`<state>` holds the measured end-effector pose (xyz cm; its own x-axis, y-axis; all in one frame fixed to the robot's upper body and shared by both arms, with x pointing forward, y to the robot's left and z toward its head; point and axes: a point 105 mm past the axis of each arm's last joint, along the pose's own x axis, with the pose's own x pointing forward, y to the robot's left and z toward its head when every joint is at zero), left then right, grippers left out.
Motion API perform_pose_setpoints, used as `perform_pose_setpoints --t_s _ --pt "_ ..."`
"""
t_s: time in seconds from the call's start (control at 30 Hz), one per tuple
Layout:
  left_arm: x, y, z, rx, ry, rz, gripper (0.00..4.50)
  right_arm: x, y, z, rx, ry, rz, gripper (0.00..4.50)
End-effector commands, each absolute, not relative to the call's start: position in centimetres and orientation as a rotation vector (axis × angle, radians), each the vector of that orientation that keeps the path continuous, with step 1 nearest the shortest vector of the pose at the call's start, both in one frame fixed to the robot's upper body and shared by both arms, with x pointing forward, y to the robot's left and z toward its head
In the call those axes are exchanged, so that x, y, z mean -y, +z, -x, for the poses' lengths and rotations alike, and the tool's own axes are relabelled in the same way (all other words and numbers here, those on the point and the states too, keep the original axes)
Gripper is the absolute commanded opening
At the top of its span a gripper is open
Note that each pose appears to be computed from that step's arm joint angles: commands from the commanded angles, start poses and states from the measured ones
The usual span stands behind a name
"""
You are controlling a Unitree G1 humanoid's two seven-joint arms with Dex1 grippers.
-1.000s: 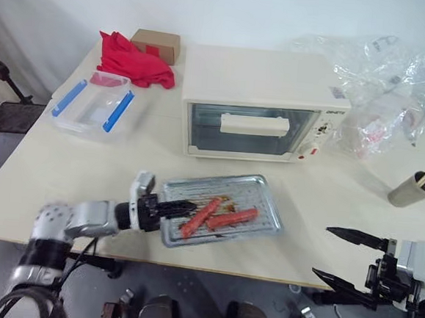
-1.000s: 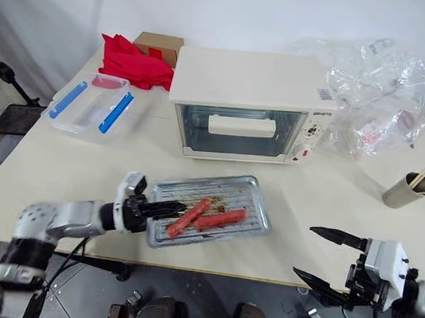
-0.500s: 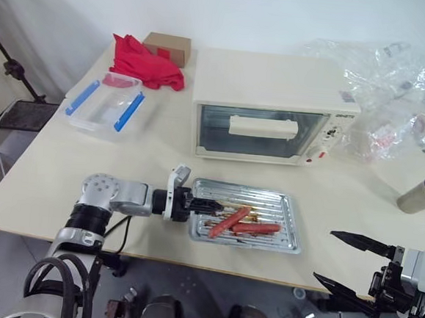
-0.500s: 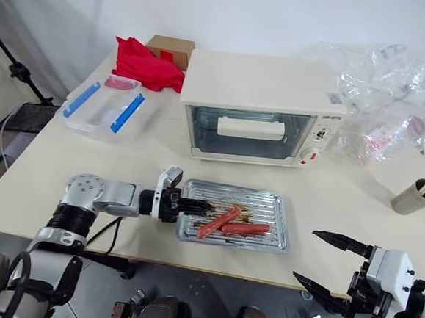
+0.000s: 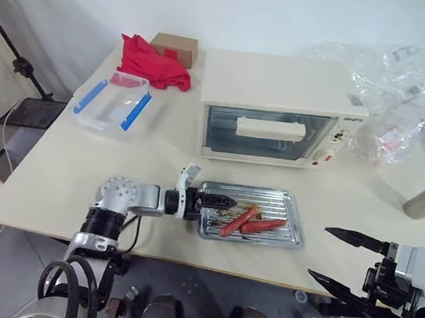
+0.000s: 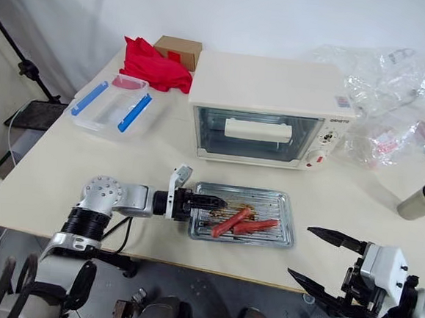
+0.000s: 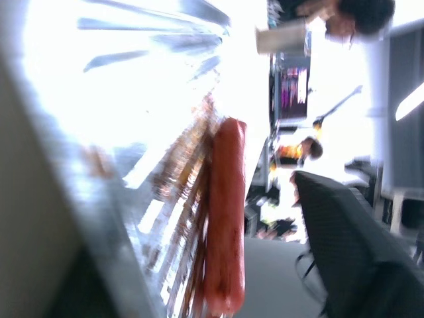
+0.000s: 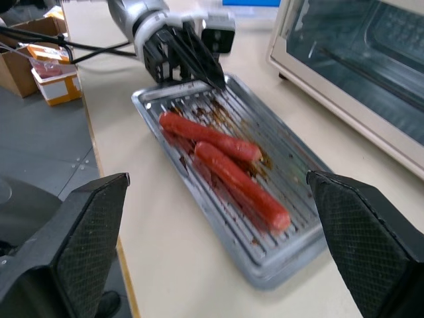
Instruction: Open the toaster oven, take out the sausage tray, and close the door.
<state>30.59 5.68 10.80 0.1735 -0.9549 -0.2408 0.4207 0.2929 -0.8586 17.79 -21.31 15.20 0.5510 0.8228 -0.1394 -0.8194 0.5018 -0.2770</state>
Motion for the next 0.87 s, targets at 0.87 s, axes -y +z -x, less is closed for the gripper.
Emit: perform_pose_setpoints --t_s 0.87 --pt "-23.9 15.7 -25.6 0.018 -1.078 -0.324 4.47 24.2 16.9 -19.5 0.092 0.998 0.335 4.50"
